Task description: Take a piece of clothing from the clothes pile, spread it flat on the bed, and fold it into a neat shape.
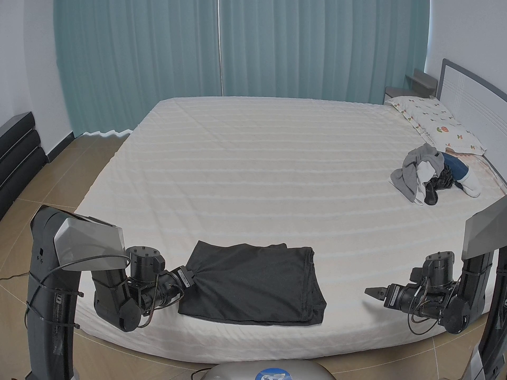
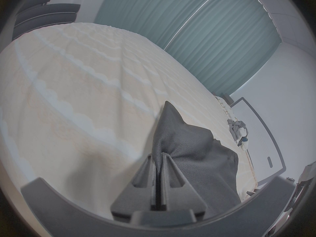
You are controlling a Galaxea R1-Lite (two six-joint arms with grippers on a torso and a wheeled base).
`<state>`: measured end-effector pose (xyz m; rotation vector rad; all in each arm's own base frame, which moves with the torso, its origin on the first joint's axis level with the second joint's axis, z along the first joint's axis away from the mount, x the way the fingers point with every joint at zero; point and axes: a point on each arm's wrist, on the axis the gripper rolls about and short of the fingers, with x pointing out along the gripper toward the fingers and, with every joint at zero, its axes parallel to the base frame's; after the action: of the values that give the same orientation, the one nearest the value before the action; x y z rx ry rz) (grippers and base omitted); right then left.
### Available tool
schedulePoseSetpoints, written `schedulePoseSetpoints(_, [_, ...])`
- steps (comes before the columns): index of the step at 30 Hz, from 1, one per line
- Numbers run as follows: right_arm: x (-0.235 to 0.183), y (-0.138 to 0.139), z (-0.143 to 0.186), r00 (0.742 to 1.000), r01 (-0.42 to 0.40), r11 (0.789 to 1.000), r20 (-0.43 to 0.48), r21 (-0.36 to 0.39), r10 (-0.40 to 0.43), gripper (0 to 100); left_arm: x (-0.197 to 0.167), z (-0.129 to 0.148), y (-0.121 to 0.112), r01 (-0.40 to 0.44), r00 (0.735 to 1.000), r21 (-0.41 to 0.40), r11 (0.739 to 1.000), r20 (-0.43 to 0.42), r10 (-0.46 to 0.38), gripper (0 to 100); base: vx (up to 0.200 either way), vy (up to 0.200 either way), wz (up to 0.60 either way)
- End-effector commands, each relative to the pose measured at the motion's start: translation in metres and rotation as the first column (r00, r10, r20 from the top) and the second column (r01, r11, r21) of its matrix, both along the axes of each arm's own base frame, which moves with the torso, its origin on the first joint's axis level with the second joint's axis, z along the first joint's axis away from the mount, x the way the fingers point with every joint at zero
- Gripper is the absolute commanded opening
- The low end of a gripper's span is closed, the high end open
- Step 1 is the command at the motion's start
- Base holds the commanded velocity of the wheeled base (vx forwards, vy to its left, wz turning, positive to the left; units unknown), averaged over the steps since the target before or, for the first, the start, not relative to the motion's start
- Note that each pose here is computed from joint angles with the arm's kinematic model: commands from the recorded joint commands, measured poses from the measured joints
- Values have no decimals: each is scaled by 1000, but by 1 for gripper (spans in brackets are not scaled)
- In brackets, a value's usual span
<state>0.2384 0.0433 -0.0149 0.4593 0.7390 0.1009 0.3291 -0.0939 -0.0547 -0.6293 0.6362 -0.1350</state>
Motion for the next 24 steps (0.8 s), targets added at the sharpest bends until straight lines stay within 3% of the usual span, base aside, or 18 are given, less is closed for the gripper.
schedulePoseSetpoints(1, [0, 0, 0, 1000, -1, 1000, 0, 0, 1, 100, 0, -1, 0, 0, 1000, 0, 1000, -1, 0, 0, 0, 200, 0])
schedulePoseSetpoints(7, [0, 0, 0, 1000, -1, 1000, 0, 0, 1, 100, -1, -1, 0, 0, 1000, 1, 1000, -4, 0, 0, 0, 200, 0])
schedulePoseSetpoints(20, [0, 0, 0, 1000, -2, 1000, -1, -1, 2, 100, -1, -1, -1, 2, 1000, 0, 1000, -6, -2, 0, 0, 0, 0])
schedulePoseSetpoints(21, [0, 0, 0, 1000, -2, 1000, -1, -1, 2, 100, -1, -1, -1, 4, 1000, -1, 1000, -6, -4, 100, 0, 0, 0])
schedulePoseSetpoints(24, [0, 0, 0, 1000, -1, 1000, -1, 0, 1, 100, -1, -1, -1, 4, 1000, -1, 1000, -6, -4, 100, 0, 0, 0])
